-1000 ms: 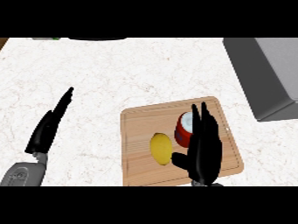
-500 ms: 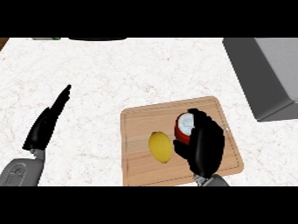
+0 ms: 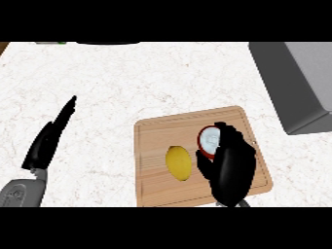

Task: Pick the can from the cutting board and place it in the cardboard box

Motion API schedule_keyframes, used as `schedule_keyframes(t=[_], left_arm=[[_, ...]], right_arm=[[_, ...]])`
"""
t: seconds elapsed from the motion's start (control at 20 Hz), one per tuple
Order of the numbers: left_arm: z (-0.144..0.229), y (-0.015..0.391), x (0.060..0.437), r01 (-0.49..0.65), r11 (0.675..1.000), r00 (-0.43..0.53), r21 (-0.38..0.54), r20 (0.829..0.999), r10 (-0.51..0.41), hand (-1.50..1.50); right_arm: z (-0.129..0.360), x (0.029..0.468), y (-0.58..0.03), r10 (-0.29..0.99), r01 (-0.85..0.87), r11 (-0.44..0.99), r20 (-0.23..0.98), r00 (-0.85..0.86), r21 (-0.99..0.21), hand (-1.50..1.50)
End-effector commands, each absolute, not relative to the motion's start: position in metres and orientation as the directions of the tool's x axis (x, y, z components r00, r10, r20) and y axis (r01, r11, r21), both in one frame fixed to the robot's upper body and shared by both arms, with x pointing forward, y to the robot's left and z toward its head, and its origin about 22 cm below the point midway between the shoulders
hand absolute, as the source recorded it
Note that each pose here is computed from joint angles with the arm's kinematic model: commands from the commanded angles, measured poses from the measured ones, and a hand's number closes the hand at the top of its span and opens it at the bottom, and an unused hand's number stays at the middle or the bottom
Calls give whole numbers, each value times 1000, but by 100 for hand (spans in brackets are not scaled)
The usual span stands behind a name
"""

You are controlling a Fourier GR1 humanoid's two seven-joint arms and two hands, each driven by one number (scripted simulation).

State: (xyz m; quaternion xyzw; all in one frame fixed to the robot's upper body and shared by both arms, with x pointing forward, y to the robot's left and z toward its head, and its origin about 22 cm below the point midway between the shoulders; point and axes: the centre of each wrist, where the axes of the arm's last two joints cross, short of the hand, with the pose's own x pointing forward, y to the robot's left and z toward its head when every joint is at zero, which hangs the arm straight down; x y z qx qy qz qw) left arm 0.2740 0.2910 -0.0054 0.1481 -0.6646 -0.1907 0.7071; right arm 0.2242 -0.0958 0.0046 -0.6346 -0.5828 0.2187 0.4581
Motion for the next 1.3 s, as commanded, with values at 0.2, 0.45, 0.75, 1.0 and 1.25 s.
schedule_keyframes(t=[0.2,0.45,0.75,1.0,1.25], left_arm=[[3,278,284,98,884,0,456,889,-458,0],[-7,293,276,91,892,50,443,892,-449,0],[-14,285,267,58,889,55,455,887,-458,0],[3,266,279,86,887,57,454,886,-460,0],[-7,280,271,76,890,58,450,889,-455,0]], right_arm=[[-21,213,-138,986,114,8,-11,-166,-993,150],[71,252,-193,952,114,52,15,-305,-992,150],[172,267,-251,981,240,46,-1,-195,-970,150],[226,269,-294,996,269,72,55,-72,-960,150],[258,278,-328,988,318,138,151,15,-938,150]])
